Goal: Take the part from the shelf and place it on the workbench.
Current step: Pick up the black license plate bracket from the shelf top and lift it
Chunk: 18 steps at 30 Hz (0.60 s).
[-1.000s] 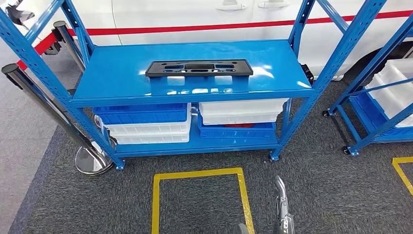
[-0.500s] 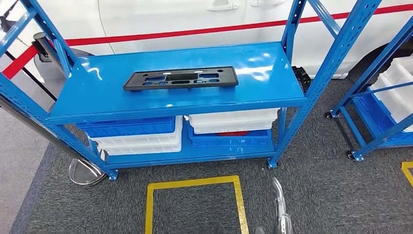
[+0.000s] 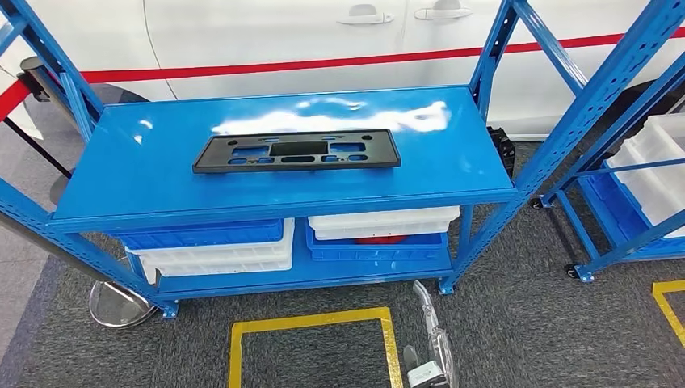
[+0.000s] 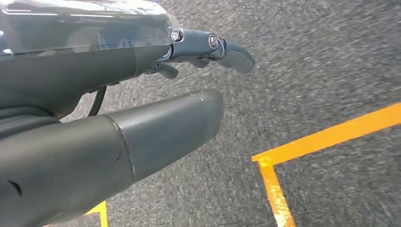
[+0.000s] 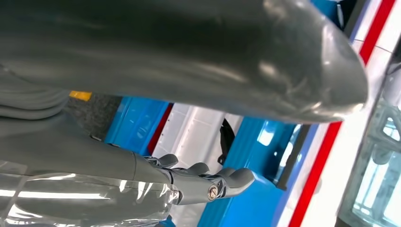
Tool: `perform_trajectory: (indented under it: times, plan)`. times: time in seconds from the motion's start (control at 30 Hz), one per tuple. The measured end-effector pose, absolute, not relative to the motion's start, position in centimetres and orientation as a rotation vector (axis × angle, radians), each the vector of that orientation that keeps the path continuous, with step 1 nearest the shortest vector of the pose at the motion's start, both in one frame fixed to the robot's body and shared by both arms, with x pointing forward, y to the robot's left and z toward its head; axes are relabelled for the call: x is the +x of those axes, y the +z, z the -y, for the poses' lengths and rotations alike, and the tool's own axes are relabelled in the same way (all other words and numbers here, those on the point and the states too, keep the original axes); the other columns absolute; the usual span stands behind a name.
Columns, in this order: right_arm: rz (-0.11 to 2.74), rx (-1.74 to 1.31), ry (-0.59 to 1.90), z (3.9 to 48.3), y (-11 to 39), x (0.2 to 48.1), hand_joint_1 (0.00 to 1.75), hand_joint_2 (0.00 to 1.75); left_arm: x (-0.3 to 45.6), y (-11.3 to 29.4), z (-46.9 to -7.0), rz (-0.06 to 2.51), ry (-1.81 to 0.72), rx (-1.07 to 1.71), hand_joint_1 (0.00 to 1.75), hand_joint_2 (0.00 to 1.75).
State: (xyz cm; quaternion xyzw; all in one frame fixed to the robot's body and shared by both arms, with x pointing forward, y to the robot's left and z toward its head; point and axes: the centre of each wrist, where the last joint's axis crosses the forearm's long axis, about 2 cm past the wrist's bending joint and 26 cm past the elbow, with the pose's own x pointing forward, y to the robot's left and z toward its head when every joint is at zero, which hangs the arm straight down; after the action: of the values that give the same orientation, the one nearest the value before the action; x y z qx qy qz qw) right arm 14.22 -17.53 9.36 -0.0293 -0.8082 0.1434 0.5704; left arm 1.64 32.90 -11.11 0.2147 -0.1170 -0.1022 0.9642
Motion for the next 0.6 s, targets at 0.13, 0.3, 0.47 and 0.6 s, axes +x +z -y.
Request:
perform_trajectory:
  times: [0.13, 0.3, 0.47, 0.6]
  plan:
    - [1.874, -0.067, 0.352, 17.5, 8.8, 14.0, 0.0, 0.0, 1.6, -11.1, -32.8, 0.23, -0.194, 0.421, 0.0, 0.0]
    - [1.86, -0.068, 0.36, 17.5, 8.5, 13.9, 0.0, 0.0, 1.7, -11.1, -32.5, 0.235, -0.183, 0.413, 0.0, 0.0]
    - [1.833, -0.07, 0.354, 17.6, 8.1, 13.3, 0.0, 0.0, 1.6, -11.2, -32.5, 0.243, -0.19, 0.41, 0.0, 0.0]
    - [1.844, -0.098, 0.378, 17.6, 7.9, 13.3, 0.0, 0.0, 1.4, -11.2, -32.4, 0.234, -0.211, 0.411, 0.0, 0.0]
